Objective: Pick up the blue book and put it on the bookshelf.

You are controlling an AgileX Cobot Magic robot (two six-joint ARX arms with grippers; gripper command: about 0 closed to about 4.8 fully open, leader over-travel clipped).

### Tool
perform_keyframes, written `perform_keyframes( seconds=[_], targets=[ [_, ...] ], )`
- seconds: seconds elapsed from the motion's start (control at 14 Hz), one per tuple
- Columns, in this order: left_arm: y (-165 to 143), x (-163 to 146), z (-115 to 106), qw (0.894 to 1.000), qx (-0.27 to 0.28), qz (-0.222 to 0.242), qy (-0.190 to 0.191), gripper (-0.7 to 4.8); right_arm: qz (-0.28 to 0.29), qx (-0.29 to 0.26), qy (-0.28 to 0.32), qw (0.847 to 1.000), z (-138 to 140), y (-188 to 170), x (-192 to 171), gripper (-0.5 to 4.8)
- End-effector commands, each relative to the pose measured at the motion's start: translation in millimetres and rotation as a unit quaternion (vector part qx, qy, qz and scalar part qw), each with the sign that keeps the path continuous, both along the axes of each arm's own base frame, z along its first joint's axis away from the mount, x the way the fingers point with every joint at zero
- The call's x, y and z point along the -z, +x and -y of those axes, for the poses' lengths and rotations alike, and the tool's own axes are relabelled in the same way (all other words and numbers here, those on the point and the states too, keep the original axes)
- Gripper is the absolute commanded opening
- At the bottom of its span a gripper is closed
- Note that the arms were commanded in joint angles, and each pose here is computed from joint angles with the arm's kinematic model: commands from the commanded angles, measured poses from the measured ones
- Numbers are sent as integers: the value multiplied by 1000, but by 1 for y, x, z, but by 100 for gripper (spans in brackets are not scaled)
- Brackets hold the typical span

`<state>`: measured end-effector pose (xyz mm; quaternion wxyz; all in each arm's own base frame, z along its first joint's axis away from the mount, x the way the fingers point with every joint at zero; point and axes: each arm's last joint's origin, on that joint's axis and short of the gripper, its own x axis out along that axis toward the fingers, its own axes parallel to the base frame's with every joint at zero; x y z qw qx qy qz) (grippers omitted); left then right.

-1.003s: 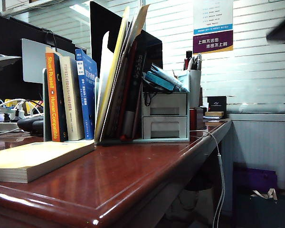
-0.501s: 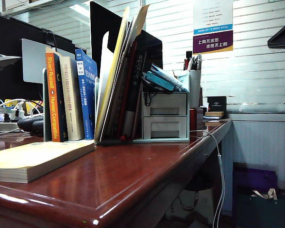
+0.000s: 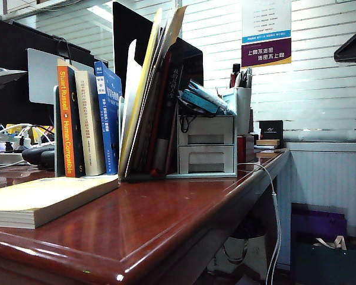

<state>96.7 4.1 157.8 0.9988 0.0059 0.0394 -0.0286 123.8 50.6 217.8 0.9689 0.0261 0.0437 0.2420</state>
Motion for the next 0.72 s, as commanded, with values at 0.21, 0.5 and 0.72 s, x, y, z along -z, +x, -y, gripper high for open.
perform_keyframes(
  seconds=[0.21, 0.5, 0.72],
  targets=[
    [0, -1, 4, 1000, -30, 6, 8, -6, 7, -1, 3, 1000, 0, 0, -2, -1],
    [0, 0, 5, 1000, -20, 2, 8, -4, 7, -1, 3, 1000, 0, 0, -2, 0],
    [0, 0, 5, 1000, -20, 2, 8, -4, 6, 0, 3, 1000, 0, 0, -2, 0]
  ],
)
